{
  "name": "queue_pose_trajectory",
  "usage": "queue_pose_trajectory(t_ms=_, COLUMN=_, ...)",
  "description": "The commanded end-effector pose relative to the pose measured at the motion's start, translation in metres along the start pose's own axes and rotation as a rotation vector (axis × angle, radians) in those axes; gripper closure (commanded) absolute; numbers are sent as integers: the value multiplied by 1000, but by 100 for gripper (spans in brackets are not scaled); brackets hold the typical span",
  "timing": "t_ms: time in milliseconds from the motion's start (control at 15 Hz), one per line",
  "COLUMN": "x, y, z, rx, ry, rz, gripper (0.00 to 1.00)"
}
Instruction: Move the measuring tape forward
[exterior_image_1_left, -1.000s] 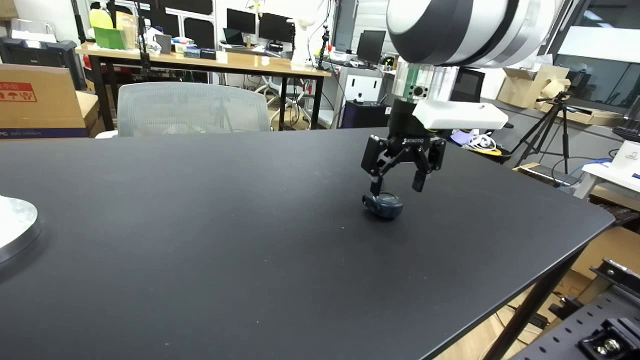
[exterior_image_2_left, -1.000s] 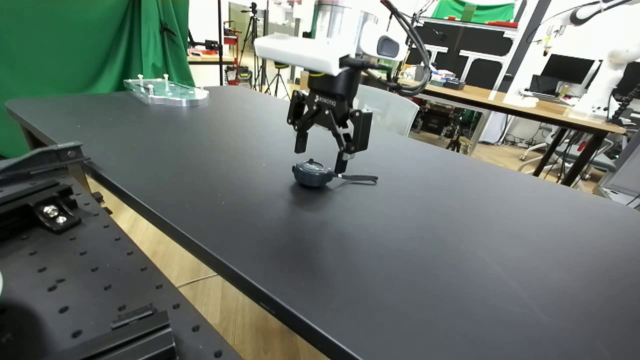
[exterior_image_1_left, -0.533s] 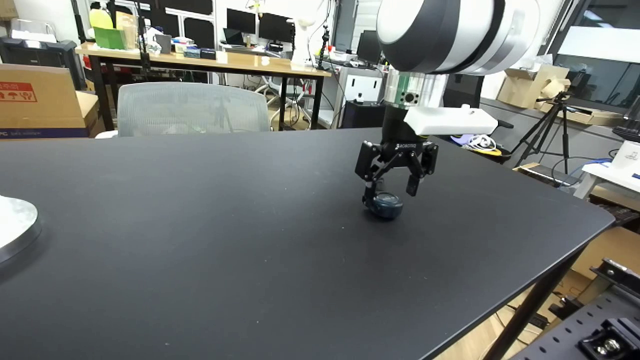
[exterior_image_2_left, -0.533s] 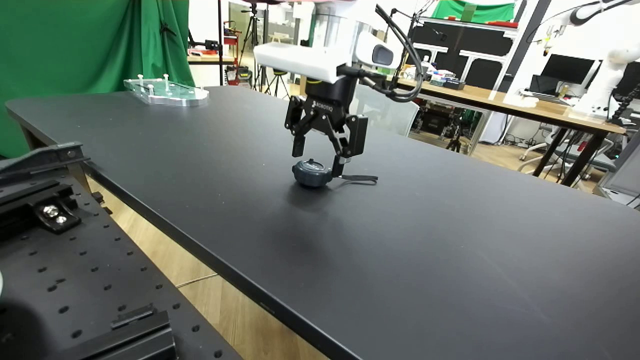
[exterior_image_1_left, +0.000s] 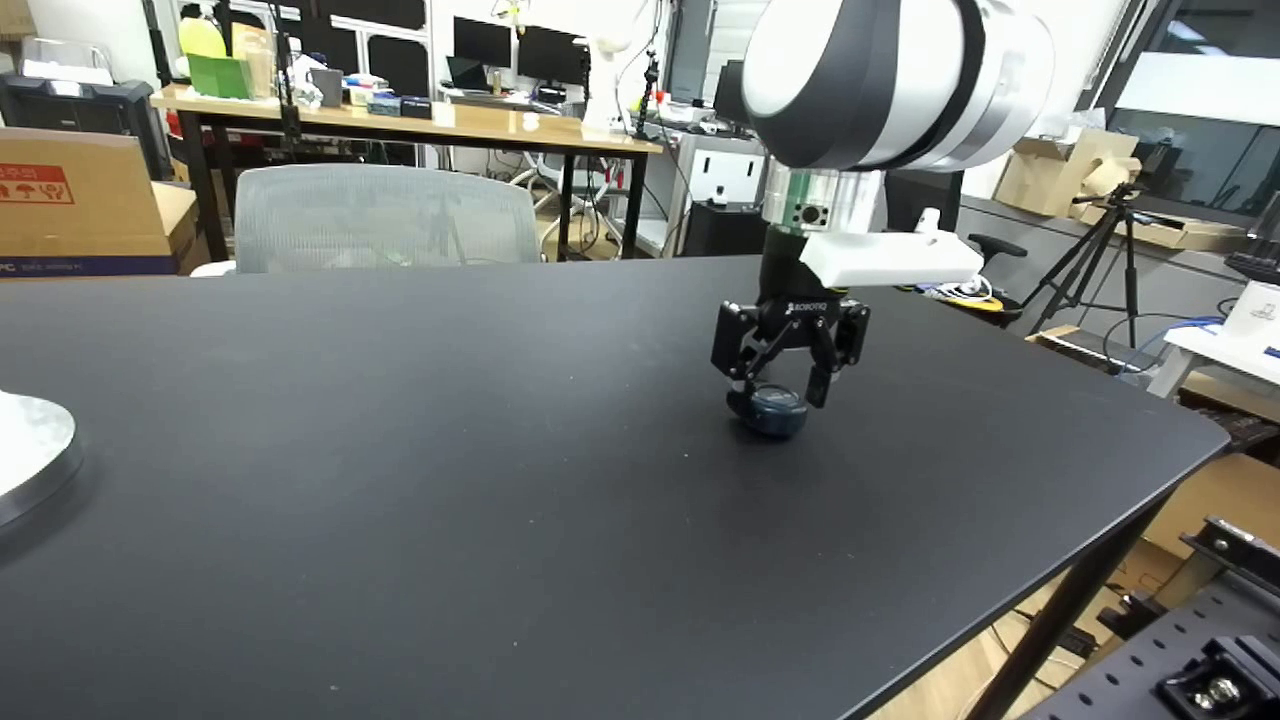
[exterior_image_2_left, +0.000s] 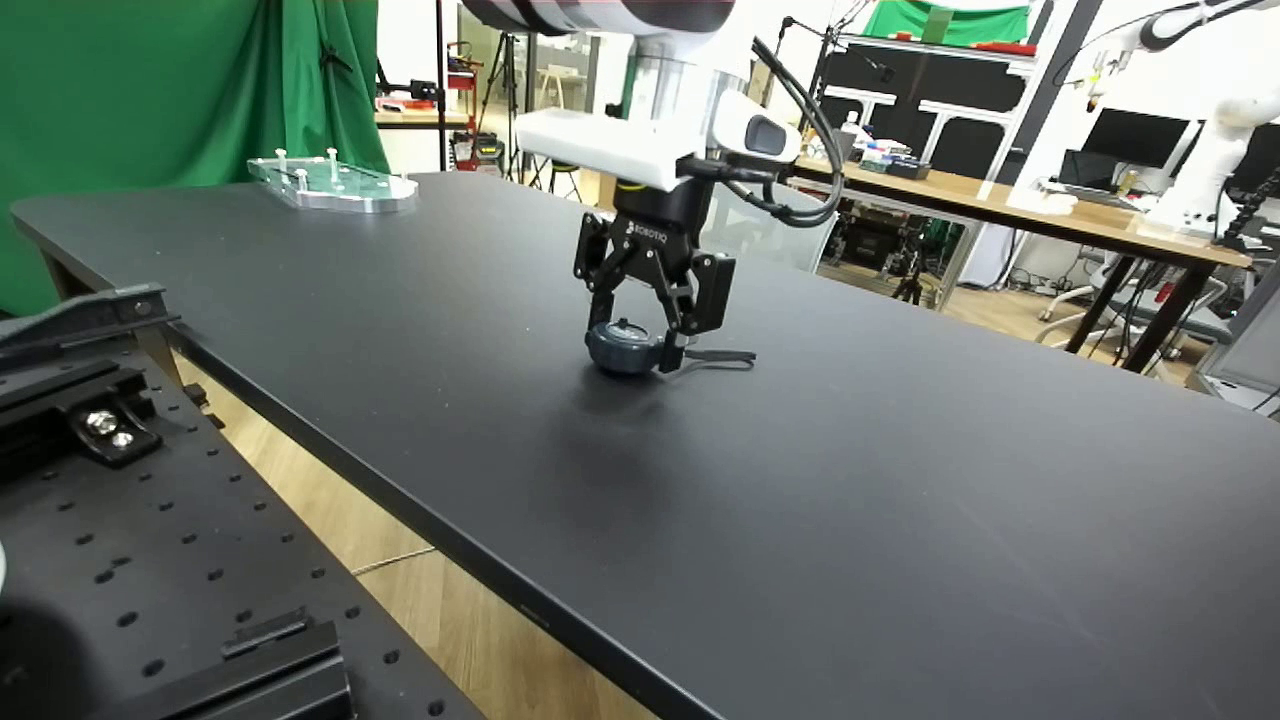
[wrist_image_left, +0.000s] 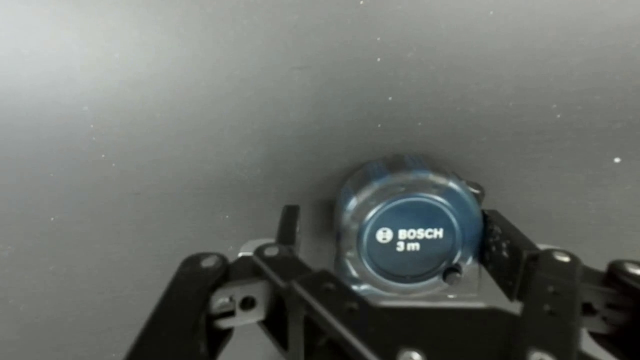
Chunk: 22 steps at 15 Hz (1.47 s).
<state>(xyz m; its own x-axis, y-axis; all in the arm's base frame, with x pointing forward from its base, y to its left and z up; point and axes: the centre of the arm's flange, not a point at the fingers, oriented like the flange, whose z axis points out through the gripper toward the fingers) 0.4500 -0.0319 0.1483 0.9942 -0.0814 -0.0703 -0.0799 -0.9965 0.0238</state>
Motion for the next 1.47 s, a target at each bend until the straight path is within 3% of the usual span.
queue_pose_trajectory(t_ms=0, x=8, y=-2, z=1, rx=-10, ry=4, rz=26, gripper=40)
queue_pose_trajectory(t_ms=133, x=8, y=-3, z=-1, rx=-9, ry=4, rz=20, gripper=55)
queue_pose_trajectory(t_ms=200, x=8, y=-4, z=-2, rx=-11, ry=8, rz=18, gripper=57)
queue_pose_trajectory(t_ms=533, x=18, y=-12, z=-22, rx=-19, ry=41, rz=-9, gripper=57)
queue_pose_trajectory(t_ms=1000, x=58, y=-42, z=-57, rx=-37, ry=118, rz=-86, gripper=57)
queue_pose_trajectory(t_ms=1400, x=78, y=-70, z=-55, rx=-30, ry=96, rz=-138, gripper=57)
